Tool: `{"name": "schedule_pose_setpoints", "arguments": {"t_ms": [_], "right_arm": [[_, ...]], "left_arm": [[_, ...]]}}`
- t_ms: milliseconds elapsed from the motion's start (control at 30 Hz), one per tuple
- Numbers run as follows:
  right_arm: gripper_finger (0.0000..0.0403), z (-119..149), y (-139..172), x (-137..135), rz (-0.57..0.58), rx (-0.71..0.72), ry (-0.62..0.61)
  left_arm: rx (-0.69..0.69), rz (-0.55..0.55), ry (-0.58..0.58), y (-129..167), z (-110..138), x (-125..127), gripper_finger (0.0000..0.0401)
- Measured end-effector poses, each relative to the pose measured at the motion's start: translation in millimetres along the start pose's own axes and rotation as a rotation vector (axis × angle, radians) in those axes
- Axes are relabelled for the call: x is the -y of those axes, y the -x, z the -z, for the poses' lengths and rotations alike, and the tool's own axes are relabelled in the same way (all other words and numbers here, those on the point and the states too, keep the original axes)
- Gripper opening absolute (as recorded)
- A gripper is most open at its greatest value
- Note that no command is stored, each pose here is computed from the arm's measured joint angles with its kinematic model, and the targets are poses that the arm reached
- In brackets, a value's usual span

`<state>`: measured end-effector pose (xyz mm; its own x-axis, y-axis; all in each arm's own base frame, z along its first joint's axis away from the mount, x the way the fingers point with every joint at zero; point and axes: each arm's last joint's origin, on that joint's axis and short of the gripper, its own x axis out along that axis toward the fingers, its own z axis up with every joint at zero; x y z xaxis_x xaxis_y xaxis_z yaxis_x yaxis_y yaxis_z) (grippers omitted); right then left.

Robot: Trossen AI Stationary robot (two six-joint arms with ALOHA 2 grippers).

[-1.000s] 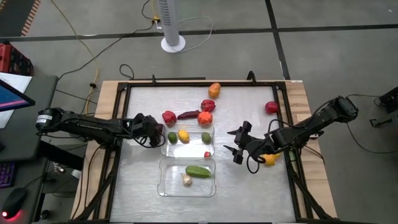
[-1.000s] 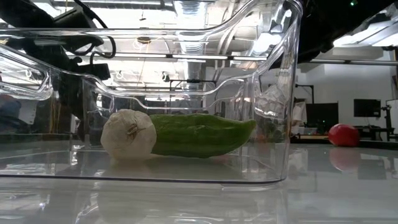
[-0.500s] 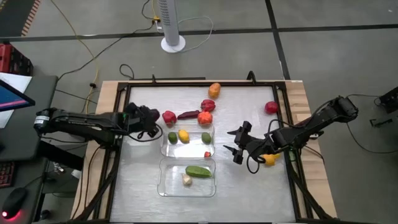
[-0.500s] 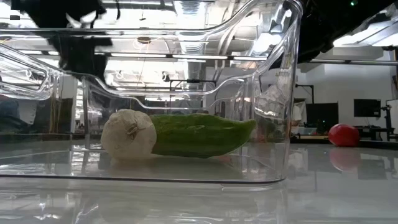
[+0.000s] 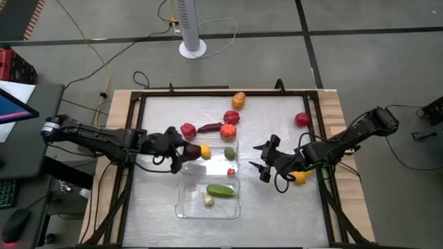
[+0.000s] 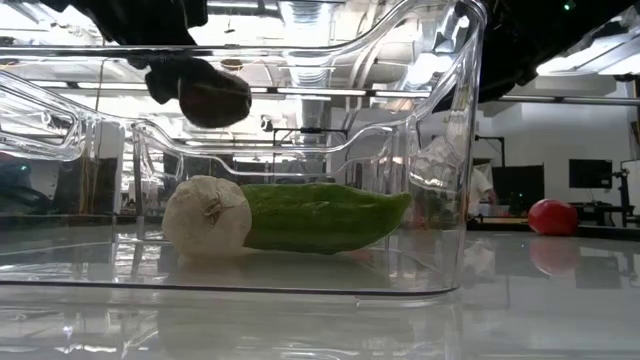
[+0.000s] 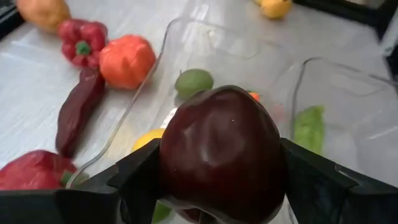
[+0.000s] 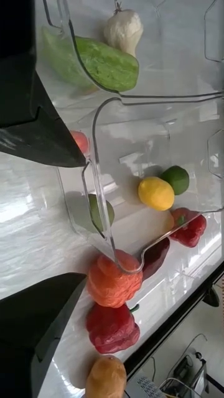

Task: Sort produce into baskets
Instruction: Put the apple into the top transparent bin, then put the red chilli pepper into the bottom transparent bin

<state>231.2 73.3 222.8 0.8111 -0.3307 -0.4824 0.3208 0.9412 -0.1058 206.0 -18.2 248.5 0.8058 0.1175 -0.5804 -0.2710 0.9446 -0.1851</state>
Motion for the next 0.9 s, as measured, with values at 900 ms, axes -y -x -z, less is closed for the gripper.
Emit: {"name": "schedule_pose_setpoints", "arguments": {"t_ms": [900], "right_arm": [[0.0317,-1.5,-1.5,1.8,0.008,0.007,-0.002]], "left_arm": [[-0.243,-0.369,0.232,-6.7,-46.5,-107.2,0.0359]]}}
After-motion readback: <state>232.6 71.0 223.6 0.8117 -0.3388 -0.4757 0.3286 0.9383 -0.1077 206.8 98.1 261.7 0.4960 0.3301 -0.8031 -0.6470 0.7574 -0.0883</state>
